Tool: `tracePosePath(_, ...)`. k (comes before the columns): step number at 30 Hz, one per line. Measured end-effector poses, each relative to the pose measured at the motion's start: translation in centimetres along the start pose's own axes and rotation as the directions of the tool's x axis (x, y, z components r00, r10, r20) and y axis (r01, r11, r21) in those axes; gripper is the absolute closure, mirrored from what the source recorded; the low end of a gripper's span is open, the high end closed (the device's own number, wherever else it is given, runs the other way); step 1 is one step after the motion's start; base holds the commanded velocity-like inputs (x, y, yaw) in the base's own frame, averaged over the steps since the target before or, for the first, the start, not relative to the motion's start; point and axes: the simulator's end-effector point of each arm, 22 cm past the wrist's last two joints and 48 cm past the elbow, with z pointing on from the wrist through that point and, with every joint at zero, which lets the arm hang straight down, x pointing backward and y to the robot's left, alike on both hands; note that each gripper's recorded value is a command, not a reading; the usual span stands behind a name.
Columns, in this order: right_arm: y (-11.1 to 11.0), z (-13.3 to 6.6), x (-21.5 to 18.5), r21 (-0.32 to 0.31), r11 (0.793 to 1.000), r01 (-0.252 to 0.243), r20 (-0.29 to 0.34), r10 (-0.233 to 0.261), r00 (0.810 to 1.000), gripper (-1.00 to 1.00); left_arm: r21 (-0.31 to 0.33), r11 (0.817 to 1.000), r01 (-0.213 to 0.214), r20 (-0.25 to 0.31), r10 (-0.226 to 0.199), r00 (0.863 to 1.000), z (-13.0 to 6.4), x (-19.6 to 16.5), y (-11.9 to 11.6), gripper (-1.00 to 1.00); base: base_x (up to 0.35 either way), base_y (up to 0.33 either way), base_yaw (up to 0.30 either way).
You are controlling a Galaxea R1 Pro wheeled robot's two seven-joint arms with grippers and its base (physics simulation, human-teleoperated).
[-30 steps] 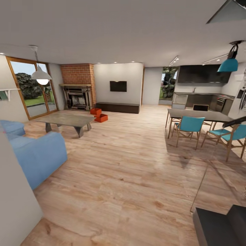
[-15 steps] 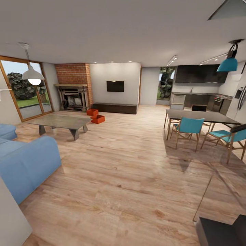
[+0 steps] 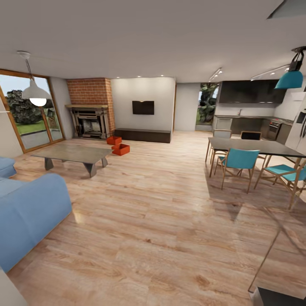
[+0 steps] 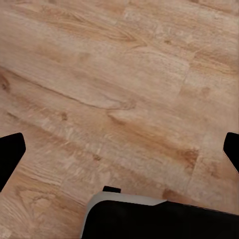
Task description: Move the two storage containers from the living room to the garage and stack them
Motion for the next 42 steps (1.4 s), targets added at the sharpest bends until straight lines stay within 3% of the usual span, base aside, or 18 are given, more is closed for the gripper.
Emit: tracePosePath(42,0.03,0.00,-0.03,-0.002,1.000,0.000,0.001,0.000,1.000,-1.00,0.000,1.000,0.000,0.000,0.000,1.000,0.00,0.00,0.00,-1.00,0.327,0.000,0.000)
